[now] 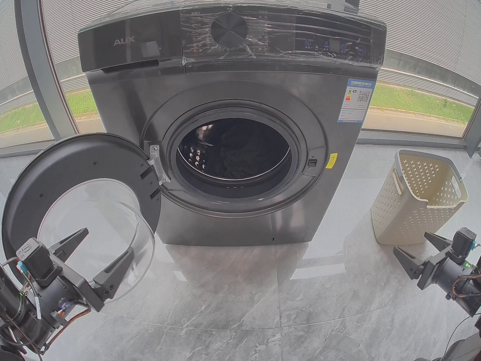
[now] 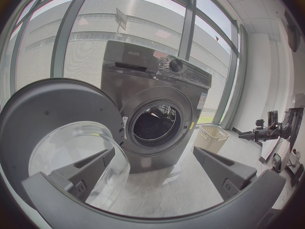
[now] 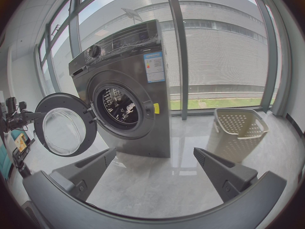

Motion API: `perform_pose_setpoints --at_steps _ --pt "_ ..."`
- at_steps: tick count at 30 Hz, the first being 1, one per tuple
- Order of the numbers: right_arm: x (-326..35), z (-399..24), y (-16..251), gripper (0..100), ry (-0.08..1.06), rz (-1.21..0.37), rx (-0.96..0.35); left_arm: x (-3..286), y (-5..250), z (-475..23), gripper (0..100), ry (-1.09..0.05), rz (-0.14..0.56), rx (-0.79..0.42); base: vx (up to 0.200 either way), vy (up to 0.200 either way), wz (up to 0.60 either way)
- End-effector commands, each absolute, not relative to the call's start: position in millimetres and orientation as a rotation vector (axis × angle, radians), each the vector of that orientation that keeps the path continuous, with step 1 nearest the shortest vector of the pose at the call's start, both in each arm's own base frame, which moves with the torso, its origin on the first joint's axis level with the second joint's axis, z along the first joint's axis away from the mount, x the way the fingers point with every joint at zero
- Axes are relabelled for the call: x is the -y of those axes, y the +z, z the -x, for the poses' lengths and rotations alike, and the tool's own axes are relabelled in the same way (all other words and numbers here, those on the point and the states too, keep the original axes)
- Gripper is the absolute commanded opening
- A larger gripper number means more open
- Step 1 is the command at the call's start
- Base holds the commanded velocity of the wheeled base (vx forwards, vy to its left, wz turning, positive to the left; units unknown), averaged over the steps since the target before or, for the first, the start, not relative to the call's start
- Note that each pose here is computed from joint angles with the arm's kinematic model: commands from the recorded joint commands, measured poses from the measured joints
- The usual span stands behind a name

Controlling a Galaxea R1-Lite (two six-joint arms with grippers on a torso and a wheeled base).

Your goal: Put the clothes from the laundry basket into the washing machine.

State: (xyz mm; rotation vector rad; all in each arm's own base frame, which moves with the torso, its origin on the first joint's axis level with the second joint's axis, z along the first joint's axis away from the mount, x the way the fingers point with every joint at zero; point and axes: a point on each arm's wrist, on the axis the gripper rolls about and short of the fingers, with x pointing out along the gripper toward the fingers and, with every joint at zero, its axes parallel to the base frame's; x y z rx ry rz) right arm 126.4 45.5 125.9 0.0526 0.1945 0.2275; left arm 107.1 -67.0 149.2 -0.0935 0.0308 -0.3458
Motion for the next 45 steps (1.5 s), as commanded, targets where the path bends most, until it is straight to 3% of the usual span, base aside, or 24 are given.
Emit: perform_pose_setpoints --at_steps 1,5,7,8,13,16,22,25,27,30,36,38,45 --pt "-20 -66 135 100 0.198 -0.075 -0.078 32 150 -69 100 -0.249 0.088 0.048 0.0 0.0 0.0" --pt "-4 -30 125 100 0.091 -0.09 -0.027 14 132 -44 100 -0.171 0.066 -0.032 -0.1 0.0 0.0" --pt "-4 -30 125 100 0.091 -0.09 -0.027 14 132 -44 100 -0.171 0.066 -0.032 -0.2 0.0 0.0" --pt "1 -10 115 100 0.067 -0.097 0.018 4 123 -26 100 -0.119 0.096 -0.018 -0.2 0.0 0.0" --pt "5 16 89 100 0.032 -0.1 0.034 -3 104 -2 100 -0.072 0.138 -0.028 -0.04 0.0 0.0" --pt "5 15 87 100 0.02 -0.119 0.002 -4 87 12 100 -0.069 0.139 -0.042 0.0 0.0 0.0" --pt "6 15 86 100 -0.039 -0.097 -0.003 -3 84 16 100 -0.037 0.156 -0.02 0.0 0.0 0.0" --pt "5 18 86 100 -0.159 -0.068 0.028 -3 84 18 100 0.101 0.116 0.006 0.0 0.0 0.0" --pt "2 23 84 100 -0.12 -0.022 0.085 -2 82 22 100 0.108 0.106 0.058 0.0 0.0 0.0" --pt "0 23 84 100 -0.029 -0.036 0.082 0 82 23 100 0.01 0.066 0.062 0.0 0.0 0.0" --pt "2 23 84 100 -0.097 -0.111 0.085 -2 83 26 100 0.068 0.041 -0.012 0.0 0.0 0.0" --pt "2 23 84 100 -0.098 -0.114 0.085 -1 77 25 100 0.04 0.025 -0.022 0.0 0.0 0.0" --pt "0 23 83 100 -0.002 -0.069 0.078 -1 76 23 100 0.017 0.031 0.005 0.0 0.0 0.0"
